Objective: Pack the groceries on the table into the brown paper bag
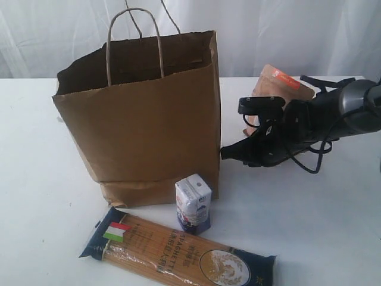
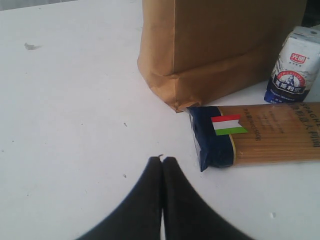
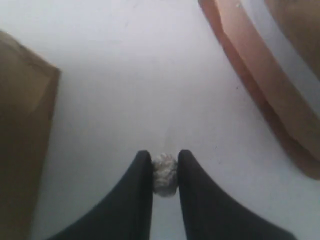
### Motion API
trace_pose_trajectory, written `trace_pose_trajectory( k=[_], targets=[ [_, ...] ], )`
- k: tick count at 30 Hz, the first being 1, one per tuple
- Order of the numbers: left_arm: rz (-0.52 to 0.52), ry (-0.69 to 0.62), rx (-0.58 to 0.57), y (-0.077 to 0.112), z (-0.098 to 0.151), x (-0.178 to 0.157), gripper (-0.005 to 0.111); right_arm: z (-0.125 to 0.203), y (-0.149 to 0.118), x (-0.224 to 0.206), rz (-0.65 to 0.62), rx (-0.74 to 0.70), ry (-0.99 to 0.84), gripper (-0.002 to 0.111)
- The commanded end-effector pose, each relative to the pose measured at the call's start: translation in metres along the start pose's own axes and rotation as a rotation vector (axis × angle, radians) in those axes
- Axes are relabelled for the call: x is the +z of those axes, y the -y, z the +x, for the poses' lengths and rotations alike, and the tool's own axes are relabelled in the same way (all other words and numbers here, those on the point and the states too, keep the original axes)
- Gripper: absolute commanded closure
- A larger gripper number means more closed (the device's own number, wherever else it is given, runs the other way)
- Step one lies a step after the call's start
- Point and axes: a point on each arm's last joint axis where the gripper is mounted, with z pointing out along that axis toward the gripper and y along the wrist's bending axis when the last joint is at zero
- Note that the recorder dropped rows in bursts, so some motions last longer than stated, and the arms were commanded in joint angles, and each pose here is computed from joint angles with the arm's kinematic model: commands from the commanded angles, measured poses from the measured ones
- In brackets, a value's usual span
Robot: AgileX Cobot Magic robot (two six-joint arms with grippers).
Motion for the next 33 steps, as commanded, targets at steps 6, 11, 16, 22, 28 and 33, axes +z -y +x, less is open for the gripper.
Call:
trace_pose_trajectory(
  k=[6, 11, 16, 22, 28, 33],
  targets=[
    [-0.001, 0.004, -0.011, 0.0, 0.001, 0.0, 0.107, -0.015, -0.038, -0.106, -0.101, -0.079, 0.215, 0.093],
    [-0.001, 0.004, -0.011, 0.0, 0.001, 0.0, 0.107, -0.009, -0.053, -0.156, -0.16, -0.115, 0.339, 0.093],
    [-0.001, 0.004, -0.011, 0.0, 0.001, 0.0, 0.107, -0.002, -0.055, -0.204, -0.201, -0.129, 0.439, 0.093],
    [-0.001, 0.004, -0.011, 0.0, 0.001, 0.0, 0.107, -0.002, -0.053, -0.254, -0.262, -0.057, 0.598, 0.093],
    [-0.001, 0.004, -0.011, 0.0, 0.001, 0.0, 0.107, -0.007, -0.067, -0.274, -0.33, -0.067, 0.68, 0.093],
    [-0.001, 0.004, -0.011, 0.0, 0.001, 0.0, 0.107, -0.017, -0.081, -0.267, -0.334, -0.154, 0.674, 0.093]
  ],
)
